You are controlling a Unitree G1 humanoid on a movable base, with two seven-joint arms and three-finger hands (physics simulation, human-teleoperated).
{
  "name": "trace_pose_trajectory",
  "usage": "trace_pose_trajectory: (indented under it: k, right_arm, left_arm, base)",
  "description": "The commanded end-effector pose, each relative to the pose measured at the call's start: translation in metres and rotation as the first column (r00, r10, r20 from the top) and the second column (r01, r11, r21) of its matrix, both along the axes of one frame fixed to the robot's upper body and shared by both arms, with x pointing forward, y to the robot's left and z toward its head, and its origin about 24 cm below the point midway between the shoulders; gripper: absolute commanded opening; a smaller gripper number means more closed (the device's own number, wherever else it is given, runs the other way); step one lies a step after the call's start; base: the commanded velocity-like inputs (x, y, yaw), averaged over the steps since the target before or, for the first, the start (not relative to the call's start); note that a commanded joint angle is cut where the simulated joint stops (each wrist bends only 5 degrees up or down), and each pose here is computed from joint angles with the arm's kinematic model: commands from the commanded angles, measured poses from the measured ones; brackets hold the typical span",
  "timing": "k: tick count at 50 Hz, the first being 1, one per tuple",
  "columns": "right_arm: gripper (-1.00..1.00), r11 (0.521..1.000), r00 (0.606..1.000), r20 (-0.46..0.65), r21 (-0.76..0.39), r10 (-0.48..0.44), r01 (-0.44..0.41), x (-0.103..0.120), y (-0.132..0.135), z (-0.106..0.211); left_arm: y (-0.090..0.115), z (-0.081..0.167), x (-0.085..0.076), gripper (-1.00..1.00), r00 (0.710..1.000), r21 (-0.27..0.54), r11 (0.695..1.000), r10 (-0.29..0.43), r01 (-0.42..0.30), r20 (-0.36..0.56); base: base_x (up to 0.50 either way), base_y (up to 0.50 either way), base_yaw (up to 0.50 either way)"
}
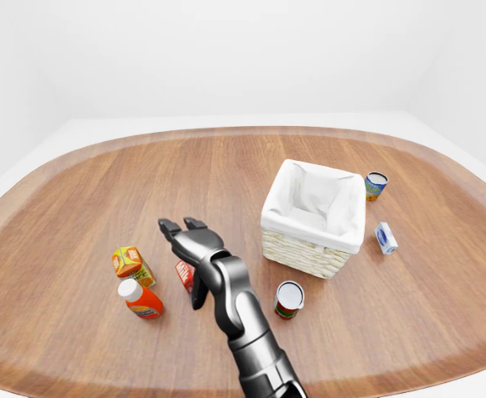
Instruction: Pick the milk and place it in the basket.
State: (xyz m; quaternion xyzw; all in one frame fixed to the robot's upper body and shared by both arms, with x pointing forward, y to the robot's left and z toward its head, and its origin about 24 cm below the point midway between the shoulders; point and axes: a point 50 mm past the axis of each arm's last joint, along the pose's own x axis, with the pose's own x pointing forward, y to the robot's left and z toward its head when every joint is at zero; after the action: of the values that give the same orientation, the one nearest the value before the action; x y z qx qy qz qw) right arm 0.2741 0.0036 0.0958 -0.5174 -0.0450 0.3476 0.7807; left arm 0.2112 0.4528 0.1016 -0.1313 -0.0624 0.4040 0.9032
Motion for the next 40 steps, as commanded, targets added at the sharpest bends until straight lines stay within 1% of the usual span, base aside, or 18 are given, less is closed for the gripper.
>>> trace_pose_trajectory:
  k: [1, 8, 16, 23, 40]
  right_arm:
    - [0.98, 1.000, 1.000, -0.017, -0.028, -0.002, 0.001, 0.002, 0.001, -0.006]
    - [0.98, 0.999, 0.999, -0.036, -0.032, -0.010, 0.009, 0.005, 0.002, -0.012]
    - [0.98, 0.999, 0.999, -0.043, -0.044, -0.004, 0.002, 0.010, 0.004, -0.011]
    - [0.98, 0.993, 0.996, -0.086, -0.112, 0.022, -0.032, 0.011, 0.007, -0.016]
    - [0.98, 0.991, 0.992, -0.122, -0.130, 0.017, -0.033, 0.018, 0.009, -0.022]
  left_arm:
    - [0.000, 0.000, 0.000, 1.00, 1.000, 0.000, 1.000, -0.001, 0.001, 0.000]
    - [0.000, 0.000, 0.000, 1.00, 1.000, 0.000, 1.000, -0.002, 0.002, 0.000]
    - [0.000, 0.000, 0.000, 1.00, 1.000, 0.000, 1.000, -0.003, 0.003, 0.000]
    - [0.000, 0.000, 0.000, 1.00, 1.000, 0.000, 1.000, -0.004, 0.004, 0.000]
    - [0.000, 0.000, 0.000, 1.00, 1.000, 0.000, 1.000, -0.003, 0.003, 0.000]
  base:
    - [0.00, 0.00, 0.00]
    - [0.00, 0.00, 0.00]
    - [0.00, 0.00, 0.00]
    - [0.00, 0.00, 0.00]
    - [0.00, 0.00, 0.00]
